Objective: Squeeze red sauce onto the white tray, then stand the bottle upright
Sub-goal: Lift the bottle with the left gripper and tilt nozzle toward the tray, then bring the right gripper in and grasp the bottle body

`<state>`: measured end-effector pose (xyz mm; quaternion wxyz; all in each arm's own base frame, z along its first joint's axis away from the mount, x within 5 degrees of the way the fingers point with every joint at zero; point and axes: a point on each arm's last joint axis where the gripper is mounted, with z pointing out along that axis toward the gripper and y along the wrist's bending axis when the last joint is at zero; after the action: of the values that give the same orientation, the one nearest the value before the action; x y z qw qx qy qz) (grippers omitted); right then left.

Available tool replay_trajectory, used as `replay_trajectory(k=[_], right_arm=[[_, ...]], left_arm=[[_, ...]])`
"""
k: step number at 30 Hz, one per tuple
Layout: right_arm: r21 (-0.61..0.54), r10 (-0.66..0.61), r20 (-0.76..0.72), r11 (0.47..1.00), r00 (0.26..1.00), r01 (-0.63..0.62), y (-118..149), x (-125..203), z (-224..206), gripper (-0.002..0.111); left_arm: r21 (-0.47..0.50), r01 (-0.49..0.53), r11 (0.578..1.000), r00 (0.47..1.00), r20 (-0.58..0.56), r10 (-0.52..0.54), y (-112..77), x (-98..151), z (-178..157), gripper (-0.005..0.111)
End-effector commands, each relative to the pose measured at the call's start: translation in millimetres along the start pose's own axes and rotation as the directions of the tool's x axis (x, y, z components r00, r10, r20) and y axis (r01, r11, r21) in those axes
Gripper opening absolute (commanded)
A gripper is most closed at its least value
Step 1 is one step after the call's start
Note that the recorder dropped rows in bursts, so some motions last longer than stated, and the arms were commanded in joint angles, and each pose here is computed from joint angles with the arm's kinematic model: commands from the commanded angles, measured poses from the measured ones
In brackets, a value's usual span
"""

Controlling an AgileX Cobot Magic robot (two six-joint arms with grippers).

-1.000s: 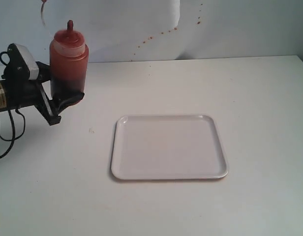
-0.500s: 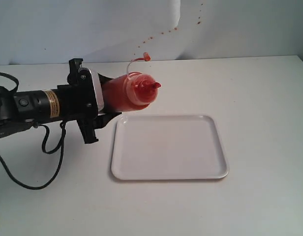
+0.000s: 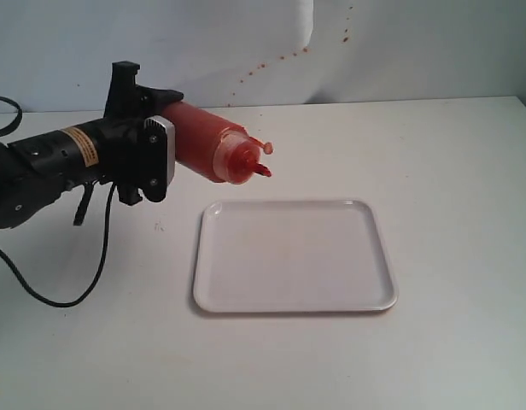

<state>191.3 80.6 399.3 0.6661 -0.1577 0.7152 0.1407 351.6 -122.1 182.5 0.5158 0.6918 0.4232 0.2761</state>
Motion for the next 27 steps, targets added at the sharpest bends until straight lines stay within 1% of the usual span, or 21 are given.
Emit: replay_trajectory(k=[1, 2, 3, 5, 6, 7, 9, 11, 13, 15, 17, 20, 23, 25, 27], right_arm=[[-0.021, -0.03, -0.163, 0.999, 0.986, 0.027, -2, 13, 78, 0.041], [-0.029, -0.029, -0.195, 0.999, 0.98, 0.024, -2, 17, 92, 0.049], [-0.04, -0.029, -0.233, 0.999, 0.972, 0.02, -2, 22, 107, 0.062], [-0.069, -0.035, -0.315, 0.998, 0.948, 0.014, -1, 33, 134, 0.088], [-0.089, -0.056, -0.352, 0.996, 0.934, 0.026, 0, 38, 144, 0.095], [-0.141, -0.113, -0.408, 0.988, 0.906, 0.06, 2, 45, 156, 0.101], [-0.221, -0.177, -0.482, 0.972, 0.858, 0.077, 6, 52, 169, 0.104], [-0.249, -0.151, -0.515, 0.968, 0.844, 0.021, 9, 54, 183, 0.103], [-0.268, -0.119, -0.54, 0.963, 0.833, -0.036, 12, 57, 194, 0.103], [-0.317, -0.134, -0.574, 0.946, 0.808, -0.069, 17, 64, 200, 0.103], [-0.386, -0.157, -0.595, 0.916, 0.788, -0.109, 23, 72, 203, 0.103], [-0.475, -0.183, -0.594, 0.866, 0.784, -0.158, 32, 77, 204, 0.103], [-0.559, -0.242, -0.58, 0.813, 0.778, -0.164, 38, 79, 200, 0.103], [-0.565, -0.239, -0.582, 0.806, 0.777, -0.176, 39, 81, 201, 0.103], [-0.563, -0.238, -0.587, 0.807, 0.774, -0.179, 38, 84, 202, 0.103]], left_arm=[[-0.211, -0.087, 0.974, 0.996, 0.005, 0.09, 27.1, -4, -4, 0.0], [-0.232, -0.101, 0.967, 0.994, 0.011, 0.107, 28.9, -5, -4, 0.0], [-0.246, -0.123, 0.961, 0.991, 0.014, 0.13, 30.1, -6, -5, 0.0], [-0.265, -0.197, 0.944, 0.979, 0.0, 0.204, 31.6, -7, -5, 0.0], [-0.266, -0.235, 0.935, 0.97, -0.009, 0.241, 31.7, -7, -5, 0.0], [-0.266, -0.267, 0.926, 0.962, -0.017, 0.272, 31.7, -7, -5, 0.0], [-0.258, -0.326, 0.909, 0.944, -0.034, 0.329, 31.2, -7, -5, 0.0], [-0.255, -0.396, 0.882, 0.917, -0.051, 0.396, 31.1, -7, -5, 0.0], [-0.254, -0.433, 0.865, 0.899, -0.05, 0.436, 30.8, -8, -5, 0.0], [-0.254, -0.443, 0.86, 0.894, -0.049, 0.446, 30.6, -8, -5, 0.0], [-0.261, -0.459, 0.849, 0.885, -0.045, 0.464, 30.9, -9, -5, 0.0], [-0.262, -0.502, 0.824, 0.859, -0.038, 0.511, 30.3, -15, -4, 0.0], [-0.273, -0.544, 0.793, 0.829, -0.028, 0.559, 30.2, -25, -3, 0.0], [-0.288, -0.57, 0.77, 0.807, -0.017, 0.591, 30.2, -35, -2, 0.0], [-0.305, -0.576, 0.758, 0.797, -0.005, 0.604, 32.2, -44, 0, 0.0]])
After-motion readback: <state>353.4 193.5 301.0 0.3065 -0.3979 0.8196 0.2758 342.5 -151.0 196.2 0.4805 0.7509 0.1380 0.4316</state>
